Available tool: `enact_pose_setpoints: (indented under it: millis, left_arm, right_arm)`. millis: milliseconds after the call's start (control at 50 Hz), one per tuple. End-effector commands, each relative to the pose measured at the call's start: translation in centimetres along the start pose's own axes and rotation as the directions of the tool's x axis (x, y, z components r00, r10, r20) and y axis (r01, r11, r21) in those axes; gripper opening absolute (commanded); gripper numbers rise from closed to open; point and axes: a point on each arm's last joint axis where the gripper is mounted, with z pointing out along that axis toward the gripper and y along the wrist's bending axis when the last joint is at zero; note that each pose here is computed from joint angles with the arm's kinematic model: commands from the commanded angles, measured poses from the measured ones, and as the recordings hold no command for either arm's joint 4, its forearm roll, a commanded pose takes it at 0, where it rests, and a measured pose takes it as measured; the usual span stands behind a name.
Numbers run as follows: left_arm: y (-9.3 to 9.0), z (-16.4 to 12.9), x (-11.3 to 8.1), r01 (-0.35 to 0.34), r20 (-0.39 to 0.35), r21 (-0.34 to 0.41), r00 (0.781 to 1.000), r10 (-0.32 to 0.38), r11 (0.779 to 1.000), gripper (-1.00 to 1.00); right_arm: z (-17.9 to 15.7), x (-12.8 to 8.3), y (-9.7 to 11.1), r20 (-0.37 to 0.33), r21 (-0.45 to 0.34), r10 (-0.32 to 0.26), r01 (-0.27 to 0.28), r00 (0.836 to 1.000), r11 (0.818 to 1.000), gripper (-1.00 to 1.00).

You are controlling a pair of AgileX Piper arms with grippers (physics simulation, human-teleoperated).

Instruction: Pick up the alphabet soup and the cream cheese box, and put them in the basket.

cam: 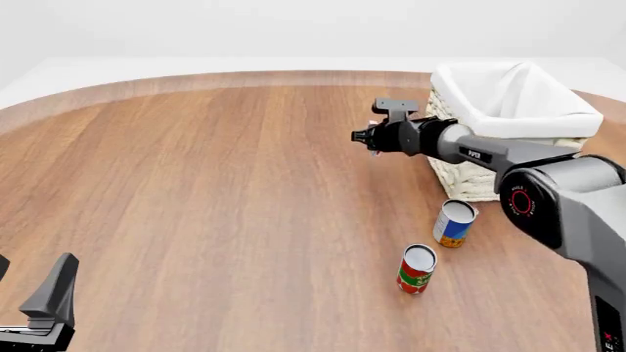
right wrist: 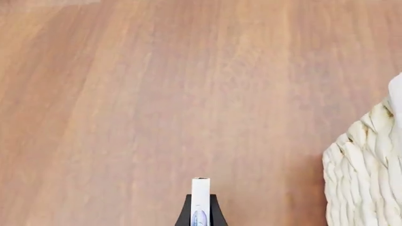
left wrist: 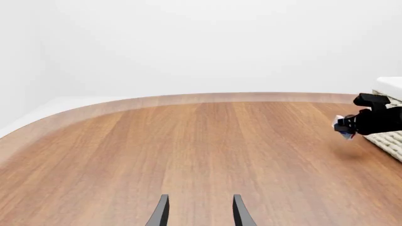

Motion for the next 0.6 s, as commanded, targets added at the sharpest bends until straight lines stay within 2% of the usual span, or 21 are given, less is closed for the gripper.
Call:
enact_pose_setpoints:
  millis: [20,120,240,340,600]
  left_arm:
    - [0.0,0.0,0.0,0.0,0.0,0.0,1.0,0.0,1.0,1.0]
    - [0.0,0.0,0.0,0.0,0.0,0.0,1.0,0.0,1.0,1.0]
    - [0.0,0.0,0.0,0.0,0.0,0.0,1.0,0.0,1.0,1.0]
    - [0.0,0.0,0.0,0.0,0.0,0.0,1.0,0.0,1.0,1.0]
    - [0.0,0.0,0.0,0.0,0.0,0.0,1.0,0.0,1.0,1.0]
  right_arm:
    - [-3.7,-1.7,1.5,0.067,-0.032,-0.016,0.018,0.998,0.999,-1.0]
    - [-5.4,-2.0,2.4,0.089,-0.05,-0.032,0.037,0.995,0.998,-1.0]
    - [-7.7,-2.2,3.2,0.122,-0.071,-0.024,0.032,0.992,0.997,-1.0]
    - [-11.1,-2.4,4.2,0.163,-0.102,-0.018,0.035,0.986,0.994,-1.0]
    - [-15.1,-3.6,3.6,0.206,-0.088,-0.053,0.073,0.977,0.993,-1.0]
